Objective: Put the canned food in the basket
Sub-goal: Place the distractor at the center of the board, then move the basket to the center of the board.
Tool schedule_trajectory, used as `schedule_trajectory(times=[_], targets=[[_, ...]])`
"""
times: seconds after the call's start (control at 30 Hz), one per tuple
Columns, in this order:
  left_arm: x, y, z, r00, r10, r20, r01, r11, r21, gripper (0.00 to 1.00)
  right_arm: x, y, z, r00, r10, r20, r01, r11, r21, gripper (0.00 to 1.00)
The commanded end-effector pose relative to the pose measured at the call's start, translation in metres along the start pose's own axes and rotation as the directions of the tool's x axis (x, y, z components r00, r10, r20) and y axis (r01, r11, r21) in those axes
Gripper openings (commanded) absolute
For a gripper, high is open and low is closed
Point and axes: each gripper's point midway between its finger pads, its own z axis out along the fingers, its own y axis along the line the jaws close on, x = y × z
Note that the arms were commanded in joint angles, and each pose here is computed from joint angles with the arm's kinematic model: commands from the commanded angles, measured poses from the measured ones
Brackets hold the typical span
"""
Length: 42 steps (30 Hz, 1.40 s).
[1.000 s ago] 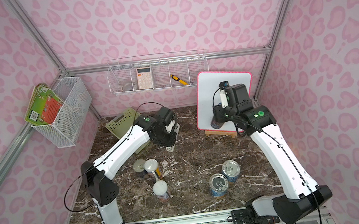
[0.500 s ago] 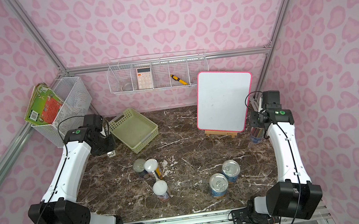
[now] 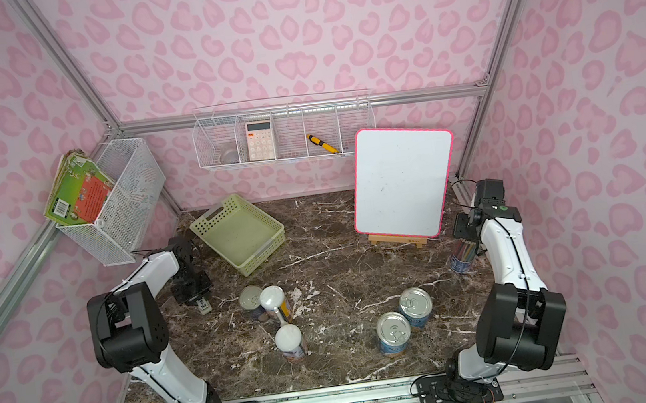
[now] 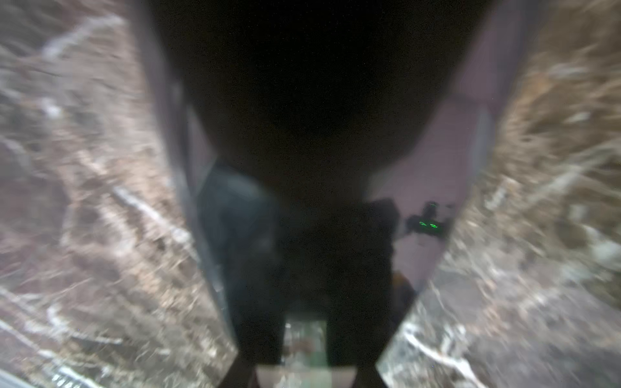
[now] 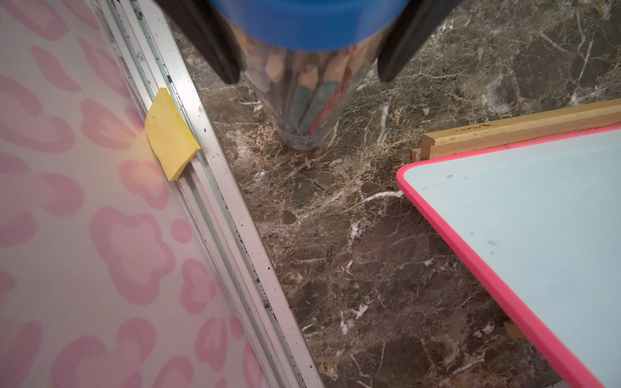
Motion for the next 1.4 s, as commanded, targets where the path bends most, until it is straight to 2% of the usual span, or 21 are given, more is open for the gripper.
schedule_trajectory(times=[0.0,0.1,0.13,0.17,0.23,0.3,0.33,0.43,0.53,0.63,0.7,0.8,0.87,0.97,1.03,1.17,1.37], targets=[[-0.005,0.0,0.007,1.0,-0.02,0.021,0.02,1.0,-0.007,0.11,-0.001,0.004,0.005,0.999,0.008,0.032,-0.007,1.0,-0.024,0.68],[0.002,0.0,0.021,1.0,-0.013,-0.024,0.013,1.0,-0.022,0.35,0.005,0.008,0.009,1.0,0.009,0.028,-0.008,0.999,-0.044,0.8],[0.004,0.0,0.024,0.999,-0.008,-0.043,0.006,1.0,-0.027,0.4,0.005,0.008,0.008,1.0,0.008,0.028,-0.007,0.999,-0.047,0.84],[0.004,0.0,0.026,0.999,-0.008,-0.051,0.006,0.999,-0.031,0.47,0.005,0.008,0.008,0.999,0.011,0.032,-0.01,0.999,-0.047,0.98],[0.004,0.002,0.024,0.999,-0.013,-0.051,0.01,0.999,-0.042,0.67,0.003,0.007,0.005,0.999,0.006,0.033,-0.005,0.999,-0.04,0.99],[-0.001,0.0,0.01,1.0,-0.023,-0.016,0.023,1.0,-0.015,0.94,-0.004,0.008,-0.002,0.999,0.001,0.049,0.002,0.999,-0.045,0.99],[-0.004,0.001,-0.001,0.999,-0.03,0.012,0.03,1.0,-0.008,1.0,-0.012,0.007,-0.011,0.998,0.0,0.066,0.002,0.999,-0.035,0.99],[-0.013,0.012,-0.042,0.992,-0.045,0.117,0.047,0.999,-0.011,1.0,-0.046,0.013,-0.06,0.979,-0.031,0.2,0.036,0.999,-0.018,0.99],[-0.019,0.02,-0.083,0.978,-0.057,0.202,0.057,0.998,0.002,1.0,-0.082,0.036,-0.125,0.924,-0.053,0.379,0.075,0.996,-0.042,0.99],[-0.023,0.023,-0.122,0.956,-0.077,0.283,0.071,0.997,0.033,1.0,-0.098,0.073,-0.168,0.89,-0.065,0.45,0.137,0.982,-0.13,0.99],[-0.029,0.013,-0.149,0.938,-0.065,0.341,0.036,0.995,0.092,1.0,-0.099,0.107,-0.187,0.865,-0.089,0.494,0.204,0.961,-0.185,0.99],[-0.041,-0.021,-0.189,0.906,-0.026,0.423,-0.071,0.975,0.212,1.0,-0.094,0.156,-0.206,0.845,-0.108,0.524,0.281,0.923,-0.262,0.99],[-0.046,-0.05,-0.201,0.88,0.051,0.473,-0.183,0.954,0.239,0.99,-0.087,0.192,-0.216,0.829,-0.132,0.544,0.347,0.883,-0.315,0.99],[-0.049,-0.068,-0.177,0.906,0.098,0.412,-0.208,0.95,0.232,0.87,-0.073,0.232,-0.223,0.82,-0.153,0.552,0.41,0.83,-0.379,0.99],[-0.048,-0.064,-0.149,0.946,0.077,0.315,-0.139,0.974,0.181,0.8,-0.055,0.265,-0.225,0.81,-0.191,0.554,0.476,0.765,-0.433,0.99],[-0.051,-0.067,-0.107,0.961,0.08,0.263,-0.12,0.983,0.139,0.78,-0.02,0.313,-0.204,0.809,-0.284,0.515,0.544,0.693,-0.473,0.99],[-0.076,-0.092,-0.085,0.965,0.081,0.248,-0.125,0.978,0.167,0.8,0.015,0.345,-0.174,0.809,-0.346,0.476,0.575,0.635,-0.516,0.99]])
